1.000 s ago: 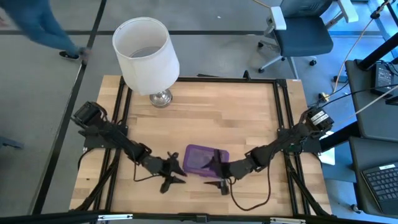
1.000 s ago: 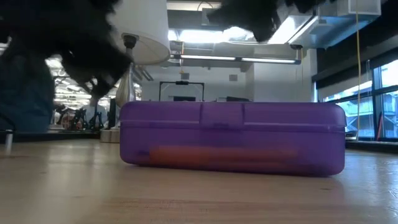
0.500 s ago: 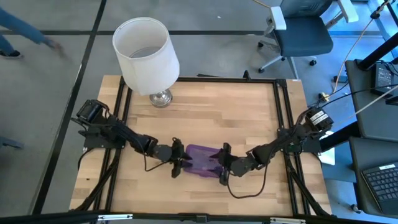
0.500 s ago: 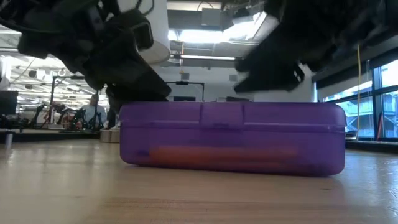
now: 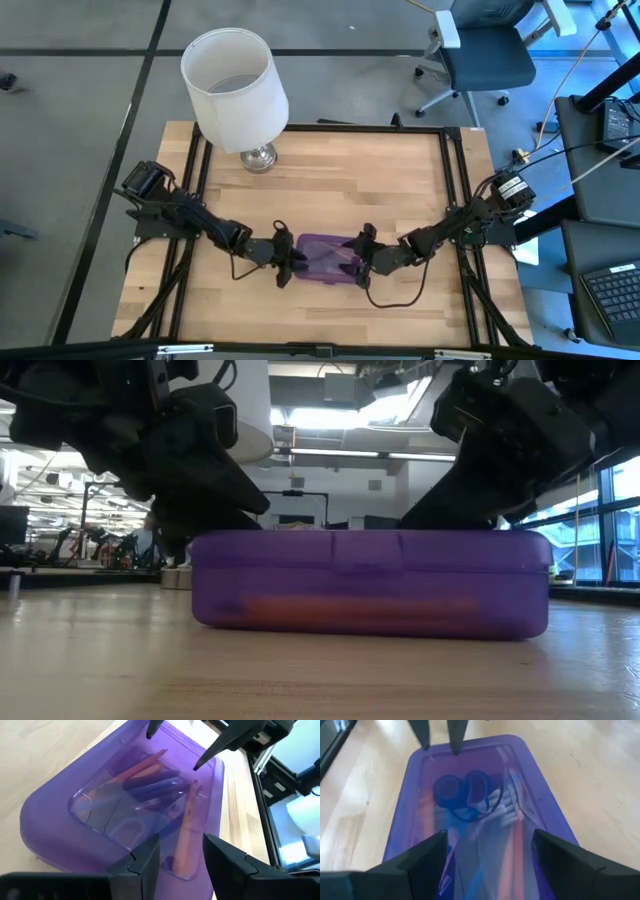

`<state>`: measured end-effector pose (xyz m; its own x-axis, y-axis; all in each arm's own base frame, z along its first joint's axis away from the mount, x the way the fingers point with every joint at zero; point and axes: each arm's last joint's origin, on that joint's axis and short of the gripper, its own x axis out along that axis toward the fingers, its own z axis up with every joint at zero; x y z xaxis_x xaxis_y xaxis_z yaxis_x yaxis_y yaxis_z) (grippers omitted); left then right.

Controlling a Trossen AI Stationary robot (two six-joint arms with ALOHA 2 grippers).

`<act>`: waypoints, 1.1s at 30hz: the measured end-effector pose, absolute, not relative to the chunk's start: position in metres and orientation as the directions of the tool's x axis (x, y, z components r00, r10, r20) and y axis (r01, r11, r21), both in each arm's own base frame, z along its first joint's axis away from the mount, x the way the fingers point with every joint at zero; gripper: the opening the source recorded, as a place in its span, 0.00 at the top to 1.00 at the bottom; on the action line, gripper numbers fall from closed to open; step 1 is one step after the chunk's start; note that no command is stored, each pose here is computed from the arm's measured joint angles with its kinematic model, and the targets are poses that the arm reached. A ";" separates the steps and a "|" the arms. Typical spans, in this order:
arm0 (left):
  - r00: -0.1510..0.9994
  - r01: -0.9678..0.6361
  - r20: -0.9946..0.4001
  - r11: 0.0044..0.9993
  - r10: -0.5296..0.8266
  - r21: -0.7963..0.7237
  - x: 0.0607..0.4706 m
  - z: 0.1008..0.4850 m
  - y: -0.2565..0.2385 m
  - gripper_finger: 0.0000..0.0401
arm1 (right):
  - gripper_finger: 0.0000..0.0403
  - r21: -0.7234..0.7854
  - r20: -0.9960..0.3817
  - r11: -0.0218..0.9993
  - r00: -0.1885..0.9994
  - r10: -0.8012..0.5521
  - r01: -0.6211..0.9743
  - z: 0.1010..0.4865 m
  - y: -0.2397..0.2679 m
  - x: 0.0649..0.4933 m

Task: Pick & place school supplies into a supply box
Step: Close the purple supply box

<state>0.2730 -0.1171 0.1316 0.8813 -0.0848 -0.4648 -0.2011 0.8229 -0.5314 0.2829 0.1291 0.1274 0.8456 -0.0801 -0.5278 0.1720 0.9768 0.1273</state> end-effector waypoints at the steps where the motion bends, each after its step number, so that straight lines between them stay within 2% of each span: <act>1: 0.882 -0.206 -0.464 0.819 -0.081 -0.535 0.272 0.132 -0.118 0.65 | 0.26 0.116 -0.531 0.980 0.844 -0.074 0.159 0.127 0.129 0.283; 10: 0.887 -0.240 -0.459 0.791 -0.058 -0.564 0.270 0.132 -0.123 0.65 | 0.26 0.050 -0.558 0.993 0.827 -0.065 0.111 0.125 0.128 0.282; 24: 0.887 -0.247 -0.457 0.765 -0.068 -0.594 0.265 0.131 -0.132 0.65 | 0.26 0.065 -0.593 0.997 0.805 0.014 0.031 0.124 0.117 0.287; 29: 0.887 -0.228 -0.456 0.790 -0.073 -0.569 0.265 0.132 -0.132 0.65 | 0.26 0.067 -0.569 0.998 0.822 0.023 0.019 0.127 0.117 0.288; 33: 0.883 -0.186 -0.454 0.799 -0.119 -0.571 0.266 0.136 -0.129 0.65 | 0.26 0.080 -0.514 0.996 0.854 0.085 -0.050 0.144 0.120 0.285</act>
